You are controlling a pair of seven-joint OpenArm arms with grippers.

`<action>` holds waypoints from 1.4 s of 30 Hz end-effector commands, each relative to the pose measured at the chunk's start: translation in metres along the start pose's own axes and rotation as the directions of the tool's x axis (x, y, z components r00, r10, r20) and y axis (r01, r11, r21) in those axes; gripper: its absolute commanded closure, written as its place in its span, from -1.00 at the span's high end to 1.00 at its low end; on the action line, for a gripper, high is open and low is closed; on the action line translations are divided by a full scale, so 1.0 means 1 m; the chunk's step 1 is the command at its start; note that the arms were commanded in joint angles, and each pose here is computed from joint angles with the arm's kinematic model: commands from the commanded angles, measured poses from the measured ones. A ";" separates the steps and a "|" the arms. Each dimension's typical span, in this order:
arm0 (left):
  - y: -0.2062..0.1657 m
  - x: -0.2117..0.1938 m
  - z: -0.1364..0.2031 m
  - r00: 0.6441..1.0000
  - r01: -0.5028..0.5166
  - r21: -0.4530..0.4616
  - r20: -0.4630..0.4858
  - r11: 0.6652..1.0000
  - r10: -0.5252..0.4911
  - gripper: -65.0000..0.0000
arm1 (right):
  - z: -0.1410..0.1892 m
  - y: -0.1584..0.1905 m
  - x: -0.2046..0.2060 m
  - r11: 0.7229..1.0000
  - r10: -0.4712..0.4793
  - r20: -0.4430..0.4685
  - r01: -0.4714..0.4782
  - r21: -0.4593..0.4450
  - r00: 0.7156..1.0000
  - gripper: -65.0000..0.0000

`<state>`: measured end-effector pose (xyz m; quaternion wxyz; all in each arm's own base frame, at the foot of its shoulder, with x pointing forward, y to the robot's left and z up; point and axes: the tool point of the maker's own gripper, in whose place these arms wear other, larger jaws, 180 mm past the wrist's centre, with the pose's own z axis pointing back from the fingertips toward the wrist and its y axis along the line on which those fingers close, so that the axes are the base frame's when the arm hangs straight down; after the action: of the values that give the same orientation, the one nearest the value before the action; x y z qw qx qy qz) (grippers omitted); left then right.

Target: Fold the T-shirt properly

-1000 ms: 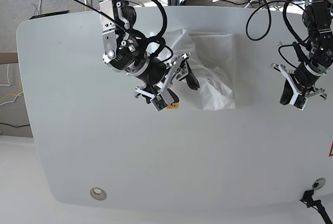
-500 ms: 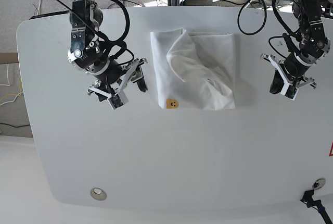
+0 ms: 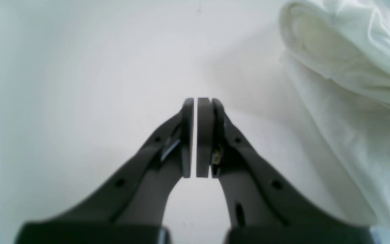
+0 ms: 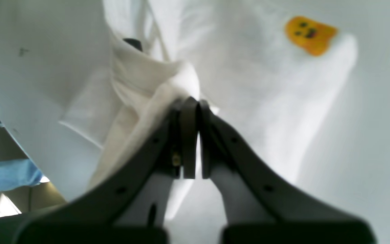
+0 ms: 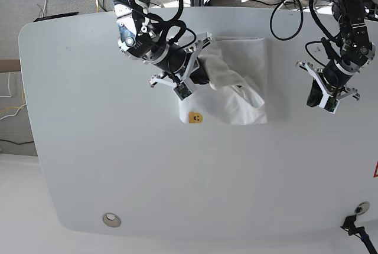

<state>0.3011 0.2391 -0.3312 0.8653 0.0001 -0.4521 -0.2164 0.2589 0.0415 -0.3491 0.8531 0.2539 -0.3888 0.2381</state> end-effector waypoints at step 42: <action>-0.136 -0.053 -0.071 0.977 0.036 -0.298 -0.188 0.954 -0.096 -1.00 | -0.054 -0.101 -0.014 0.988 -0.066 0.103 0.079 -0.133 0.993 -1.00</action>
<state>0.2922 0.1049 -0.4169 0.8681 -0.1195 -0.3750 -0.3023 0.3394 0.0008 -0.4218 0.8581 0.2294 -0.4332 0.1530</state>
